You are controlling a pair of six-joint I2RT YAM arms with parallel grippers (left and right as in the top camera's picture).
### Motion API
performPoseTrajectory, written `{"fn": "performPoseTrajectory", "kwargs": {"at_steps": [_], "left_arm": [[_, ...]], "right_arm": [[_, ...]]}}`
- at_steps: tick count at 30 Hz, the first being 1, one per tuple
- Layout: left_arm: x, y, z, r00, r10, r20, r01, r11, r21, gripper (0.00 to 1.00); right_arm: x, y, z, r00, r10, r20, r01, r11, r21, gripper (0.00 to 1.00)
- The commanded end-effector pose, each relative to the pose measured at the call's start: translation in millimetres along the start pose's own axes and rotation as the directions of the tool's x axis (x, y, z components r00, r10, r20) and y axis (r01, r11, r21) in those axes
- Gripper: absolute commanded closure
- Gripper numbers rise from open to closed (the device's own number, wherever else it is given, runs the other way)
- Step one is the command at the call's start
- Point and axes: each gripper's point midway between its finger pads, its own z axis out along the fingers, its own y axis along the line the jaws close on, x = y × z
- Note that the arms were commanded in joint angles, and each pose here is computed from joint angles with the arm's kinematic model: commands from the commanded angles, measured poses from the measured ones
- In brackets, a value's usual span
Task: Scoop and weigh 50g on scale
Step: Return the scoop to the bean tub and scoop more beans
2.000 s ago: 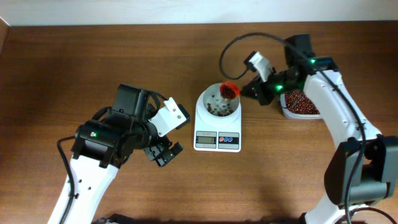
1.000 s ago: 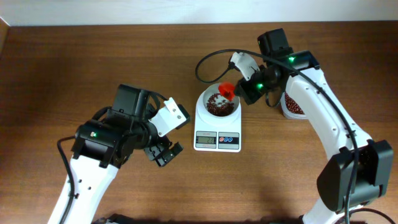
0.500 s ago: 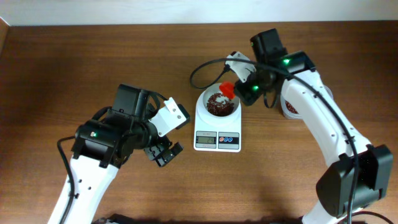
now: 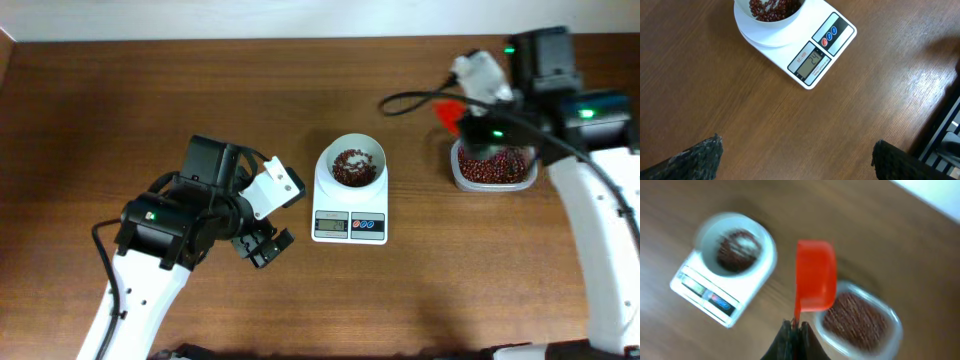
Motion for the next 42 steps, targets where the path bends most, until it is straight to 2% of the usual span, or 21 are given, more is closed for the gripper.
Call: {"fn": "performPoseTrajectory", "kwargs": {"at_steps": [1, 4, 8, 10, 15, 20, 24, 27, 29, 33, 35, 42], "left_arm": [[-4, 2, -5, 1.0, 0.017, 0.018, -0.016, 1.0, -0.011, 0.01], [-4, 3, -5, 1.0, 0.017, 0.019, -0.016, 1.0, -0.012, 0.01], [-4, 2, -5, 1.0, 0.017, 0.018, -0.016, 1.0, -0.011, 0.01], [-4, 2, -5, 1.0, 0.017, 0.018, -0.016, 1.0, -0.011, 0.01], [-4, 2, -5, 1.0, 0.017, 0.018, -0.016, 1.0, -0.011, 0.01], [-4, 3, -5, 1.0, 0.017, 0.019, -0.016, 1.0, -0.012, 0.01], [-4, 3, -5, 1.0, 0.017, 0.019, -0.016, 1.0, -0.012, 0.01], [-4, 3, -5, 1.0, 0.017, 0.019, -0.016, 1.0, -0.012, 0.01], [-4, 2, -5, 1.0, 0.017, 0.018, -0.016, 1.0, -0.011, 0.01], [-4, 2, -5, 1.0, 0.017, 0.018, -0.016, 1.0, -0.011, 0.01], [-4, 2, -5, 1.0, 0.017, 0.018, -0.016, 1.0, -0.011, 0.01], [-4, 3, -5, 1.0, 0.017, 0.018, -0.016, 1.0, -0.012, 0.01]], "right_arm": [[35, -40, 6, 0.984, 0.137, -0.114, -0.125, 0.986, 0.107, 0.96], [63, -66, 25, 0.947, 0.251, -0.199, -0.216, 0.96, 0.18, 0.96], [93, -86, 52, 0.908, 0.262, -0.326, -0.167, 0.942, 0.292, 0.96], [114, -100, 63, 0.865, 0.316, -0.389, -0.156, 0.907, 0.391, 0.96], [111, -111, 91, 0.881, 0.311, -0.357, -0.148, 0.897, 0.417, 0.96], [115, -118, 110, 0.871, 0.311, -0.381, -0.131, 0.893, 0.43, 0.96], [132, -117, 133, 0.833, 0.313, -0.457, -0.111, 0.903, 0.416, 0.96], [143, -126, 139, 0.797, 0.38, -0.469, -0.122, 0.862, 0.492, 0.96], [145, -120, 144, 0.79, 0.377, -0.483, -0.133, 0.875, 0.465, 0.96], [133, -76, 163, 0.804, 0.37, -0.465, -0.297, 0.928, 0.225, 0.96], [129, -66, 165, 0.806, 0.374, -0.46, -0.336, 0.927, 0.164, 0.96], [130, -65, 157, 0.76, 0.494, -0.421, -0.561, 0.827, -0.043, 0.96]]}}
